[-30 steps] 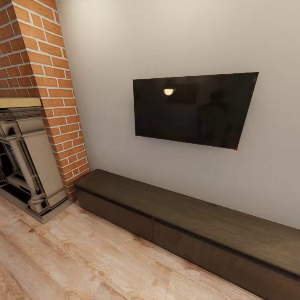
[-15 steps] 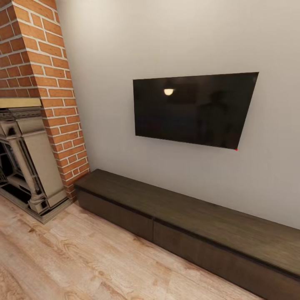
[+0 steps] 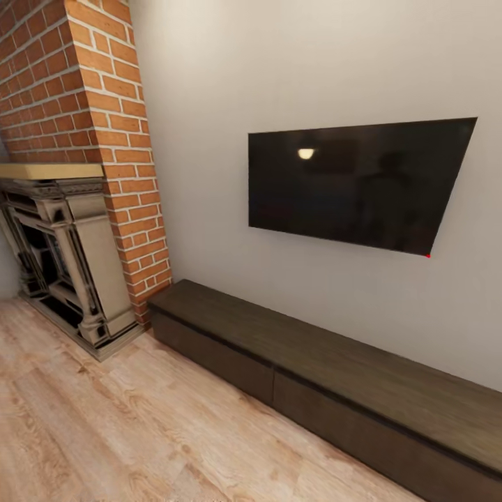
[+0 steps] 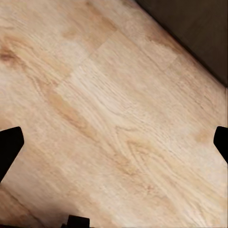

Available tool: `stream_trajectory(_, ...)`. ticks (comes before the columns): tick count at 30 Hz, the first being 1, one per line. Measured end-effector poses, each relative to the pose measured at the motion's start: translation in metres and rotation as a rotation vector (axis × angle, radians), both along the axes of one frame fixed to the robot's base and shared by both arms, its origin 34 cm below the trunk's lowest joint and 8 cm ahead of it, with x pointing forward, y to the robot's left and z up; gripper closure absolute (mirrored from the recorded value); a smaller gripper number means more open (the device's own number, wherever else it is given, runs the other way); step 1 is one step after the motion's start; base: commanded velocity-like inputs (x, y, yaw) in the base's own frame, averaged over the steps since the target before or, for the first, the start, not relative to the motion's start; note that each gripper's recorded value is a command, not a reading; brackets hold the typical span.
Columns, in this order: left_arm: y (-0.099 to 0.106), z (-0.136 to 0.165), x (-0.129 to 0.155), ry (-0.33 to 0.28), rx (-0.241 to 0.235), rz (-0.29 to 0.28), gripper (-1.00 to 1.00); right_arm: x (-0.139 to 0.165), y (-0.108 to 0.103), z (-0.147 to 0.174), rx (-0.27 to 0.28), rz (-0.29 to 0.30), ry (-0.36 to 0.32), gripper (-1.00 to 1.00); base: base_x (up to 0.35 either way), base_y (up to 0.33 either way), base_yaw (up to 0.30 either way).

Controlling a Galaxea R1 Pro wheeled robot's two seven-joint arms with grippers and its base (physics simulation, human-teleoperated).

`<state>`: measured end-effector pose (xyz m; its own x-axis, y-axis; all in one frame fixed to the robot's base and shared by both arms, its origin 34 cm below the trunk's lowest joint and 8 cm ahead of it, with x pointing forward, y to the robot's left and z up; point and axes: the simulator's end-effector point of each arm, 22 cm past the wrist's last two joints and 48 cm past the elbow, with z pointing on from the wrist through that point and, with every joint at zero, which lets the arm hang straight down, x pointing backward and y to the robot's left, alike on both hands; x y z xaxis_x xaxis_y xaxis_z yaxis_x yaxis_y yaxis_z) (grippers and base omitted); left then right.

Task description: Turn on the radio receiver that's on the table in the living room.

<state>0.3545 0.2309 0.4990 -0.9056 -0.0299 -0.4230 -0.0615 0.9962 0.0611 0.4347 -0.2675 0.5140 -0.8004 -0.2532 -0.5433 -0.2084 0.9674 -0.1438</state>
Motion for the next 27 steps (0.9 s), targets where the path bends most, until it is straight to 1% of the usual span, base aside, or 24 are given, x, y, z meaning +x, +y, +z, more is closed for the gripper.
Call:
stream_trajectory(1,0.004,0.008,0.015,-0.035,0.005,0.003,-1.0,0.012,0.0,0.008,-0.002,0.002,-0.029,-1.0,0.0,0.0,0.297)
stream_trajectory(3,0.01,0.012,0.022,-0.056,0.007,0.007,-1.0,0.018,0.0,0.012,-0.007,0.005,-0.045,-1.0,0.0,0.0,0.298)
stream_trajectory(5,0.01,0.014,0.025,-0.074,0.005,0.008,-1.0,0.02,-0.001,0.014,-0.011,0.007,-0.051,-1.0,0.0,0.0,0.298)
stream_trajectory(6,0.011,0.016,0.029,-0.091,0.006,0.008,-1.0,0.021,-0.001,0.014,-0.013,0.009,-0.052,-1.0,0.0,0.0,0.298)
stream_trajectory(7,0.014,0.019,0.035,-0.126,0.009,0.009,-1.0,0.021,-0.001,0.015,-0.016,0.011,-0.054,-1.0,0.0,0.0,0.298)
stream_trajectory(8,0.014,0.021,0.037,-0.141,0.009,0.01,-1.0,0.022,-0.001,0.015,-0.017,0.012,-0.055,-1.0,0.0,0.0,0.298)
stream_trajectory(14,0.004,0.022,0.038,-0.161,-0.004,0.009,-1.0,0.022,-0.001,0.015,-0.018,0.013,-0.055,-1.0,0.0,0.0,0.298)
stream_trajectory(18,0.008,0.022,0.039,-0.165,-0.001,0.014,-1.0,0.021,-0.002,0.015,-0.02,0.013,-0.055,-1.0,0.0,0.0,0.298)
stream_trajectory(27,0.009,0.022,0.039,-0.165,0.004,0.018,-1.0,0.021,-0.002,0.015,-0.02,0.013,-0.054,-1.0,0.0,0.0,0.298)
